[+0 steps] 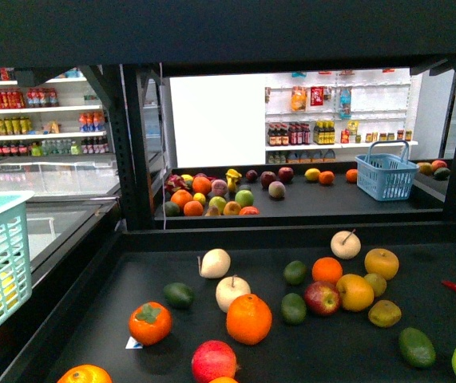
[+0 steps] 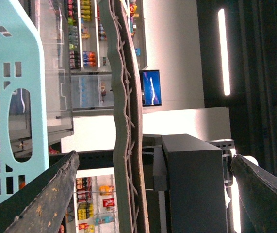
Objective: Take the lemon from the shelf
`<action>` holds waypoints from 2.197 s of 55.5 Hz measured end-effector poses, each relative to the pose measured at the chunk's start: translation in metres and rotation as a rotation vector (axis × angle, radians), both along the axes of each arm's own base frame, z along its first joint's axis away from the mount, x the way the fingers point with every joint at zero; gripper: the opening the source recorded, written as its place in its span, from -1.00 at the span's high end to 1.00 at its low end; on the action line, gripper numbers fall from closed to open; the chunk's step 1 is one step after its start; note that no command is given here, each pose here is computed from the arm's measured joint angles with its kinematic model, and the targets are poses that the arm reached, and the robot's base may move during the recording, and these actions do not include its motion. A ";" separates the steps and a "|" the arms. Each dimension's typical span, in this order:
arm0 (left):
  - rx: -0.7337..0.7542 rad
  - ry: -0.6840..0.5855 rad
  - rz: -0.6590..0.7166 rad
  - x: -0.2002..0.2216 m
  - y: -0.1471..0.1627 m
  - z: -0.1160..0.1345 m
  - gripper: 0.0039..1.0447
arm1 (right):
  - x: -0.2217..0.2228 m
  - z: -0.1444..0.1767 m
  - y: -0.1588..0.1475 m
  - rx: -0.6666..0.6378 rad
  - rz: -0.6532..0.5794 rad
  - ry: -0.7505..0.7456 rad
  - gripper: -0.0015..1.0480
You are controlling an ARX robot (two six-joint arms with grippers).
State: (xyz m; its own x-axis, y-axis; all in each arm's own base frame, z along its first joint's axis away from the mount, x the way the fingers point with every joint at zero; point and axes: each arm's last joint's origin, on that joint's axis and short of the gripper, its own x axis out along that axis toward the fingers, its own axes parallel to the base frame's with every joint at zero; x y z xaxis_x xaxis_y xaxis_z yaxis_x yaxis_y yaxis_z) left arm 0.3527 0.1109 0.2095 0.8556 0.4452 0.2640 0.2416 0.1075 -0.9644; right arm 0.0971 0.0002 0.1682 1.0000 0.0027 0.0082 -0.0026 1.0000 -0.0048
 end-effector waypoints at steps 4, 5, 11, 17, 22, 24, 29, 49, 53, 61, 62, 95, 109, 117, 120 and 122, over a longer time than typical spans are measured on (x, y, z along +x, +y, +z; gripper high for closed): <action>-0.002 0.032 0.008 -0.005 0.001 0.000 -0.85 | 0.000 0.000 0.000 0.000 0.000 0.000 -0.86; -0.002 0.036 0.009 -0.006 0.001 0.001 -0.85 | 0.000 0.000 0.000 0.000 0.000 0.000 -0.86; 0.011 0.085 0.013 -0.014 0.000 0.004 -0.85 | 0.000 0.000 0.000 0.000 0.000 0.000 -0.86; 0.052 0.144 0.010 -0.025 -0.004 0.014 -0.85 | 0.000 0.000 0.000 0.000 0.000 0.000 -0.86; 0.131 0.209 0.016 -0.040 -0.012 0.030 -0.85 | 0.000 0.000 0.000 0.000 0.000 0.000 -0.86; 0.159 0.229 0.017 -0.046 -0.015 0.036 -0.85 | 0.000 0.000 0.000 0.000 0.000 0.000 -0.86; 0.257 0.309 0.019 -0.070 -0.027 0.052 -0.85 | 0.000 0.000 0.000 0.000 0.000 0.000 -0.86; 0.754 0.592 0.025 -0.229 -0.118 0.072 -0.85 | 0.000 0.000 0.000 0.001 0.000 0.000 -0.86; 0.781 0.577 0.031 -0.252 -0.133 0.066 -0.85 | 0.000 0.000 0.000 0.001 0.000 0.000 -0.86; 0.847 0.569 -0.007 -0.255 -0.156 0.050 -0.85 | 0.000 0.000 0.000 0.001 0.000 0.000 -0.86; 0.853 0.578 -0.007 -0.255 -0.158 0.047 -0.85 | 0.000 0.000 0.000 0.001 0.000 0.000 -0.86; 1.453 0.561 -0.192 -0.255 -0.153 -0.012 0.36 | 0.000 0.000 0.000 0.001 0.000 0.000 -0.86; 1.471 0.563 -0.176 -0.255 -0.131 -0.025 0.96 | 0.000 0.000 0.000 0.001 0.000 0.000 -0.86; 1.472 0.563 -0.173 -0.255 -0.125 -0.029 0.96 | 0.000 0.000 0.000 0.001 0.000 0.000 -0.86; 1.472 0.562 -0.171 -0.255 -0.123 -0.030 0.96 | 0.000 0.000 0.000 0.001 0.000 0.000 -0.86; 1.478 0.549 -0.185 -0.255 -0.120 -0.030 0.96 | 0.000 0.000 0.000 0.001 0.000 0.000 -0.86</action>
State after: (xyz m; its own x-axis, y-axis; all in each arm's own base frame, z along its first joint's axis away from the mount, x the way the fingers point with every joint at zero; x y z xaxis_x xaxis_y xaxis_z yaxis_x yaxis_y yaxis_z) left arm 0.0974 -0.0090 0.1790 0.9996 -0.0294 0.0047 0.0294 0.9995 -0.0117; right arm 0.0971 0.0002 0.1682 1.0000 0.0027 0.0082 -0.0026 1.0000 -0.0040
